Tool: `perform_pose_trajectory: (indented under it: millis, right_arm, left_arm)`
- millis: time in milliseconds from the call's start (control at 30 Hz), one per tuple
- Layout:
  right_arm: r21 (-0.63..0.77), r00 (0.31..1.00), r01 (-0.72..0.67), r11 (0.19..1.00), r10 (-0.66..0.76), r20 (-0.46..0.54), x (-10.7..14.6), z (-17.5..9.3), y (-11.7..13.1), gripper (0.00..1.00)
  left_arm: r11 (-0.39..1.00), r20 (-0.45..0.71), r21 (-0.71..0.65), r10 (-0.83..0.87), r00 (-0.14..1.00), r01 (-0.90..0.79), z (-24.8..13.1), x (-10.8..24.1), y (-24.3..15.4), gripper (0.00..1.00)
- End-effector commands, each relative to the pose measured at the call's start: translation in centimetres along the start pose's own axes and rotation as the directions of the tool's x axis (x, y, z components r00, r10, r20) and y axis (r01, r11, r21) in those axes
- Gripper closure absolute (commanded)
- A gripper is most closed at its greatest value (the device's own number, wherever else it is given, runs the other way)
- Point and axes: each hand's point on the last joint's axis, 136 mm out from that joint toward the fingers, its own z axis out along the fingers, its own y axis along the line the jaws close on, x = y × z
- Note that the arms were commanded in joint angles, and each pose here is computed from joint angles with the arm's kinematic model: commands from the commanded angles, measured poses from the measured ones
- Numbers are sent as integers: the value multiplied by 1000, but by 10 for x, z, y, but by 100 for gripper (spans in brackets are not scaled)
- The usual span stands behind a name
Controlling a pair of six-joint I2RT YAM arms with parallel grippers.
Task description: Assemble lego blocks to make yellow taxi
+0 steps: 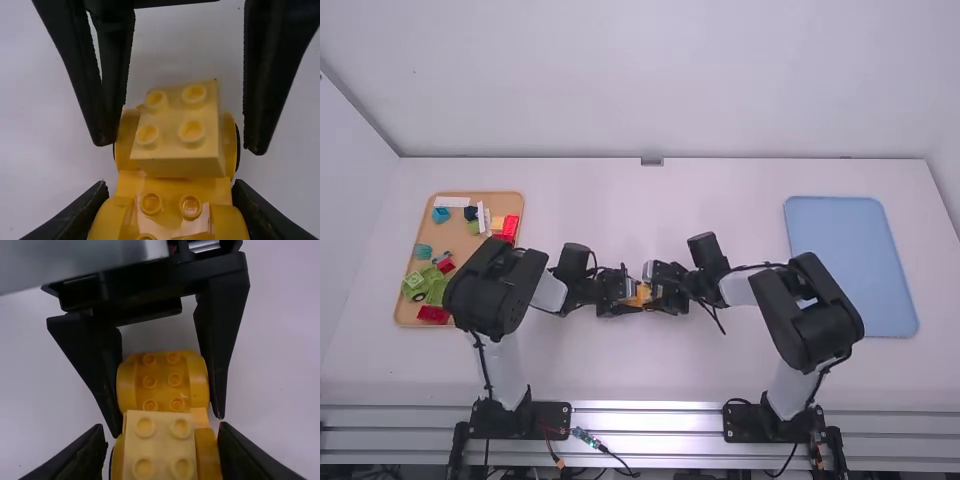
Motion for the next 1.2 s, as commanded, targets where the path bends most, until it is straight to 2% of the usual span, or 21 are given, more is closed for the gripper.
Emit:
perform_pose_trajectory:
  millis: [0,33,100,200,267,333,633,833,867,900,967,1100,1133,1167]
  right_arm:
    - [-3,1000,-6,1000,6,1,0,2,-3,45]
    - [-4,1000,-7,1000,7,1,0,2,-3,57]
    - [-4,1000,-7,1000,7,0,0,3,-3,70]
    - [-6,1000,-15,1000,15,-8,2,2,-2,82]
    - [-4,1000,-18,1000,18,-14,3,2,-2,83]
    - [3,1000,-17,1000,17,-21,4,2,-4,91]
    - [19,999,38,999,-37,-16,2,2,-8,94]
    - [19,999,36,999,-35,-20,4,2,-7,94]
    - [17,999,36,999,-36,-20,5,3,-5,91]
    - [16,999,38,999,-38,-18,5,3,-4,81]
    - [14,999,46,999,-46,-15,4,5,-2,70]
    - [18,999,42,999,-42,-2,0,6,-3,57]
    - [17,999,42,999,-42,0,-1,6,-4,50]
    - [17,999,42,999,-42,0,-1,6,-4,50]
  left_arm:
    - [1000,-38,11,-9,999,10,3,12,-9,49]
    - [1000,-38,11,-10,999,10,3,12,-9,49]
    - [1000,-37,11,-9,999,10,3,12,-8,50]
    - [1000,-38,11,-10,999,10,3,12,-9,50]
    - [1000,-38,11,-10,999,10,3,12,-9,50]
    - [1000,-38,10,-10,999,10,3,12,-8,50]
    - [1000,-38,11,-10,999,11,3,12,-9,50]
    - [1000,-37,8,-22,999,22,3,11,-8,50]
    - [1000,-36,8,-21,999,22,3,11,-8,50]
    - [1000,-37,8,-22,999,22,3,11,-8,50]
    - [1000,-37,8,-22,999,22,3,11,-8,50]
    - [1000,-37,8,-23,999,23,3,11,-8,51]
    - [1000,-37,8,-22,999,23,3,11,-8,51]
    - [1000,-37,8,-22,999,23,3,11,-8,51]
